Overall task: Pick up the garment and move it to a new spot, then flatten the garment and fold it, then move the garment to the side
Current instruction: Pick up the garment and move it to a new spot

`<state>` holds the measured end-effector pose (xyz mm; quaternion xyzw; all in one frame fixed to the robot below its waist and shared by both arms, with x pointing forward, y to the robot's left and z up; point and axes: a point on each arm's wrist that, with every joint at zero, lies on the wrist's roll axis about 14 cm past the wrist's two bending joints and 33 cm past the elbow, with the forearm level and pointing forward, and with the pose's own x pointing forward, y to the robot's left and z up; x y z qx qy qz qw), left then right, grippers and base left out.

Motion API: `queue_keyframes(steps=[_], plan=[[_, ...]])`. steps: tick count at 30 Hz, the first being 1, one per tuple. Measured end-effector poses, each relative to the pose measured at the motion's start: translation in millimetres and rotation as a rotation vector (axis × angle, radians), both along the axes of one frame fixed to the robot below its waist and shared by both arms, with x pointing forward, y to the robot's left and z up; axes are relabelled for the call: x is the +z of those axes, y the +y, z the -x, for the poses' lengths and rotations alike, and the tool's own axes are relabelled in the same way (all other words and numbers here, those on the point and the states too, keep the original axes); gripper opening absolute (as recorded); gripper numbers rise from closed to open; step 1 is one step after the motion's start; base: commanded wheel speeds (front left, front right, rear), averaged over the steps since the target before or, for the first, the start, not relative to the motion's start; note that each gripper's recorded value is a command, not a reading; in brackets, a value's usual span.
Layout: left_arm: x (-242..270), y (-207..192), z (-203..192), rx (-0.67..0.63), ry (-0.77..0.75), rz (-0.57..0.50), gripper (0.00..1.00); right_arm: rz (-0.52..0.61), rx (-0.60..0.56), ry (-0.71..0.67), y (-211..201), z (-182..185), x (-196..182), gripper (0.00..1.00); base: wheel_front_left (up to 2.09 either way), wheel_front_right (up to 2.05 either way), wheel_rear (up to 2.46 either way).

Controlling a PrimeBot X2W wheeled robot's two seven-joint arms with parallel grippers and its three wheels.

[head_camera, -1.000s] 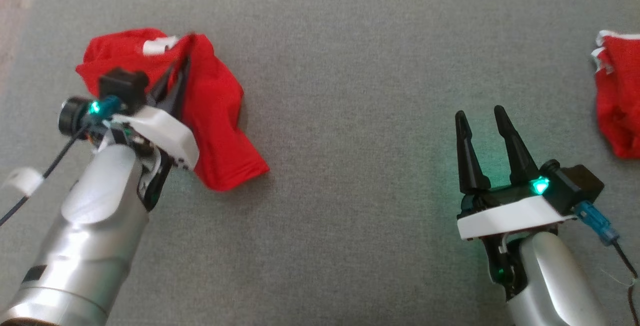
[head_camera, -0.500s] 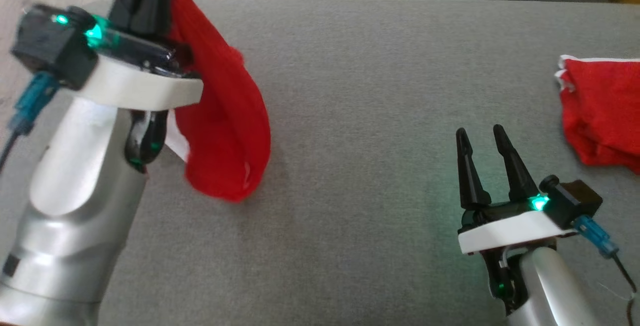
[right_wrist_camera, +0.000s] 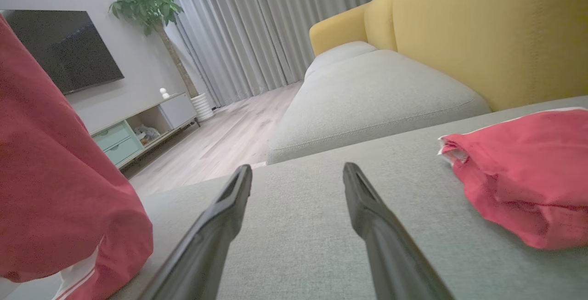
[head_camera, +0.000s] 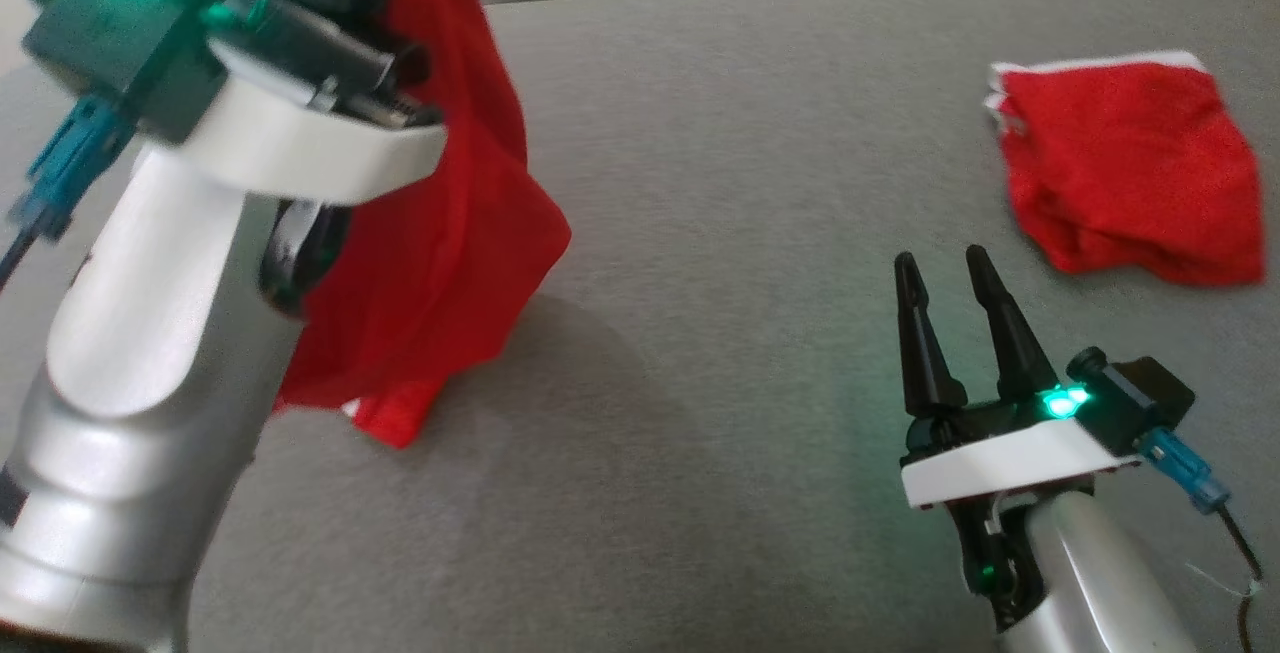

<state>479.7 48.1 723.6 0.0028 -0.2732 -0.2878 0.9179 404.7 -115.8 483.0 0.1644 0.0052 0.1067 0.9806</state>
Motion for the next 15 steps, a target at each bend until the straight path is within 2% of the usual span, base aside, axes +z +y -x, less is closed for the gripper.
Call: queue_keyframes(steps=[5,11,12,13,15], plan=[[5,-44,-7,-0.104,-0.01,-0.031,0.0,-0.019,-0.044,0.004,-14,5,1,1.0,0.0,0.0,0.0],[4,-104,-36,-0.211,-0.008,-0.087,0.0,-0.04,-0.094,-0.025,-32,5,13,1.0,0.0,0.0,0.0],[1,-114,-42,-0.228,0.0,-0.1,0.46,-0.043,-0.105,-0.027,-36,5,14,1.0,0.0,0.0,0.0],[-4,-123,-48,-0.238,0.008,-0.112,1.0,-0.044,-0.116,-0.027,-40,5,14,1.0,0.0,0.0,0.0],[-21,-140,-62,-0.252,0.035,-0.15,1.0,-0.047,-0.138,-0.015,-47,7,11,1.0,0.0,0.0,0.0]])
